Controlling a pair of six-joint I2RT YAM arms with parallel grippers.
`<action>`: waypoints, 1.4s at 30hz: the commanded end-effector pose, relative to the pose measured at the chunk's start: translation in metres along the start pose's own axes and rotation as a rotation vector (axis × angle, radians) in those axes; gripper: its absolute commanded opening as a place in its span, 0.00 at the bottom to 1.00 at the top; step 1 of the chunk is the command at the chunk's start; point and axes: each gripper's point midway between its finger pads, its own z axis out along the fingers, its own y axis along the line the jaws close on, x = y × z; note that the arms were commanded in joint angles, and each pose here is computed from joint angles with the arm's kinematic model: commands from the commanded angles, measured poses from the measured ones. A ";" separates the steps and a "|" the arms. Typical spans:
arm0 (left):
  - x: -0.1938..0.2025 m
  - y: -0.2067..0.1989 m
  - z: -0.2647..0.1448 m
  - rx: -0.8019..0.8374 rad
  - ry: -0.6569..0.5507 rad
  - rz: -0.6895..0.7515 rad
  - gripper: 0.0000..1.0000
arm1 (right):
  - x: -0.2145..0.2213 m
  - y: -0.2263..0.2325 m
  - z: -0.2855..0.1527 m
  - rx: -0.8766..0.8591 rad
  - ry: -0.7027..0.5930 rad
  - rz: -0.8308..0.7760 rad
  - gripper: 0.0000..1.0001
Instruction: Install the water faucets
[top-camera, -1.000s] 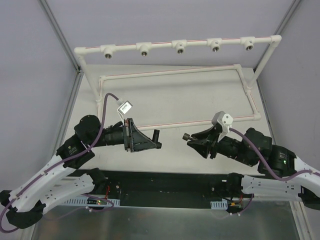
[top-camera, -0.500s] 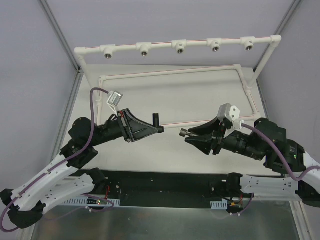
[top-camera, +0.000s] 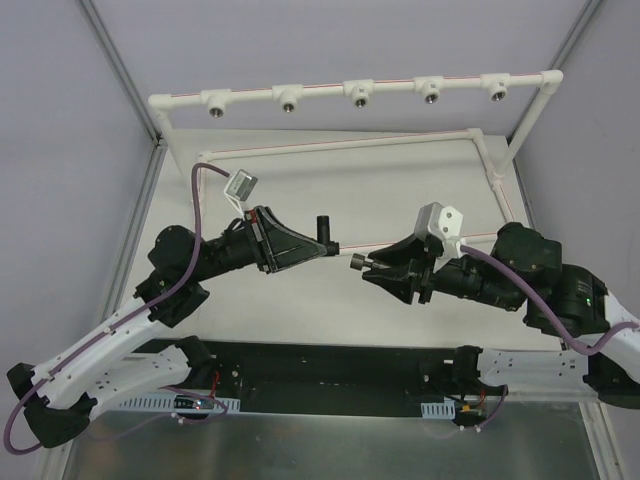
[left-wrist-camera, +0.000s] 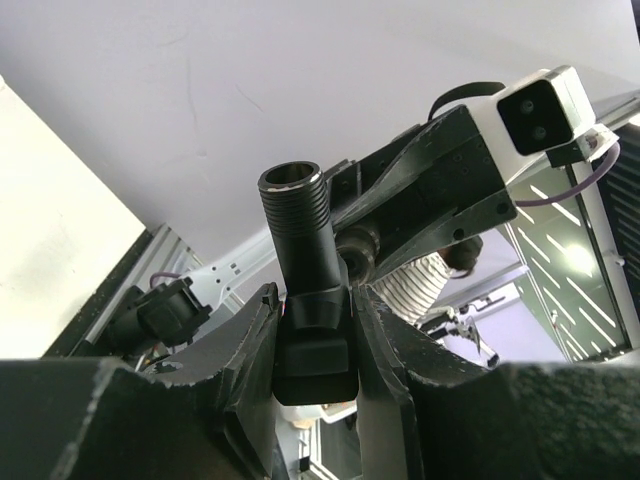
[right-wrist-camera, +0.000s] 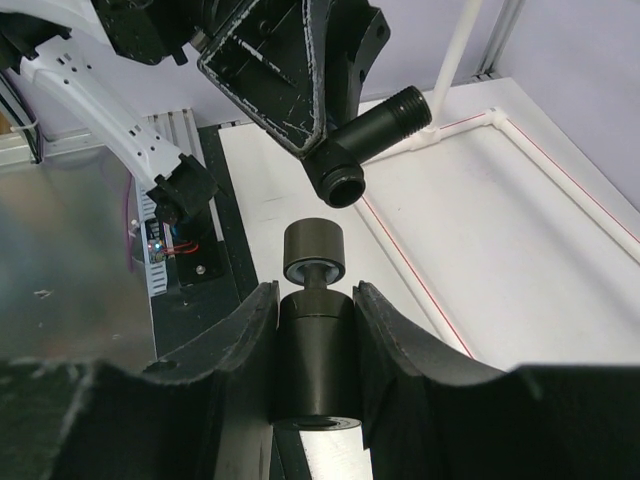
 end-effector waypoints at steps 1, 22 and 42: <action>-0.008 -0.054 -0.002 0.166 0.017 0.044 0.00 | -0.011 0.002 -0.004 -0.029 -0.011 -0.060 0.00; 0.001 -0.066 -0.001 0.238 0.082 0.027 0.00 | -0.026 0.011 0.003 -0.082 -0.075 -0.107 0.00; 0.010 -0.068 -0.003 0.266 0.144 0.023 0.00 | -0.040 0.015 -0.002 -0.107 -0.128 -0.110 0.00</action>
